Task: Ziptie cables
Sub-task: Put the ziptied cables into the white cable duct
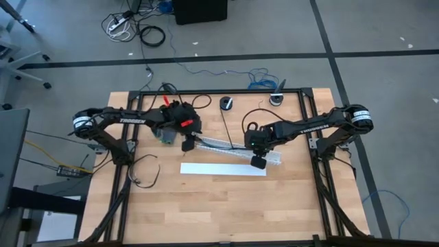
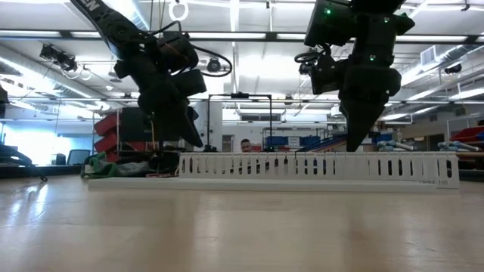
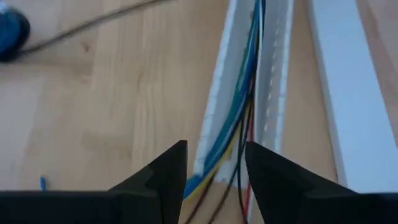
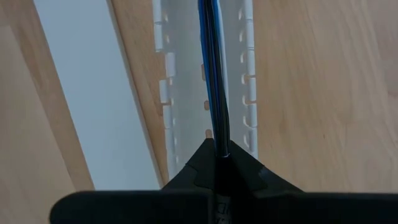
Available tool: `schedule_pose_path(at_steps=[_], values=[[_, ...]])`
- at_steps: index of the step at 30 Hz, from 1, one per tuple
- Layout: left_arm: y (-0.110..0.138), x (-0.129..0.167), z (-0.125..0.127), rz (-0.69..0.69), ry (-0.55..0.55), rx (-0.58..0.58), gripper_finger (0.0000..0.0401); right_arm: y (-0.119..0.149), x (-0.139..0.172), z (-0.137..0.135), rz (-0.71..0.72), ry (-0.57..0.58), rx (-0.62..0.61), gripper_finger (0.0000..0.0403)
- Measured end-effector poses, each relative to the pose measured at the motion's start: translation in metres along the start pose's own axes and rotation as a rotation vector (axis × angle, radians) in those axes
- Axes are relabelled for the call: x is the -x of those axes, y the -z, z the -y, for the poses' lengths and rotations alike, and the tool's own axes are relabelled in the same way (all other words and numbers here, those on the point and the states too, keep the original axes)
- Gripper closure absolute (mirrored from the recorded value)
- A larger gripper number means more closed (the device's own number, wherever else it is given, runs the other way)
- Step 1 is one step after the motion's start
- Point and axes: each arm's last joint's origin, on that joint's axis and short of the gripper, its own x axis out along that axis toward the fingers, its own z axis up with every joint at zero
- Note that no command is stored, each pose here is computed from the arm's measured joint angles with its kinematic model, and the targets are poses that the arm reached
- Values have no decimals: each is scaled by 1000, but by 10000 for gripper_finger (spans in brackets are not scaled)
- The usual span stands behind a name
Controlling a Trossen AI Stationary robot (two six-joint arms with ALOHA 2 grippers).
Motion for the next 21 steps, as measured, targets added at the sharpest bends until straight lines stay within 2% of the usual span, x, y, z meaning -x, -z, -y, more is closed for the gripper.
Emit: schedule_pose_path(at_steps=[11, 16, 21], values=[[-1, -14, -4, 27, -23, -14, 243, -1, 0, 0, 5, -9, 1, 395], [6, -25, -4, -19, 0, 0, 243, -1, 0, -1, 9, -11, -3, 395], [6, -28, -5, -10, -11, 1, 243, -1, 0, -1, 11, -12, -3, 395]])
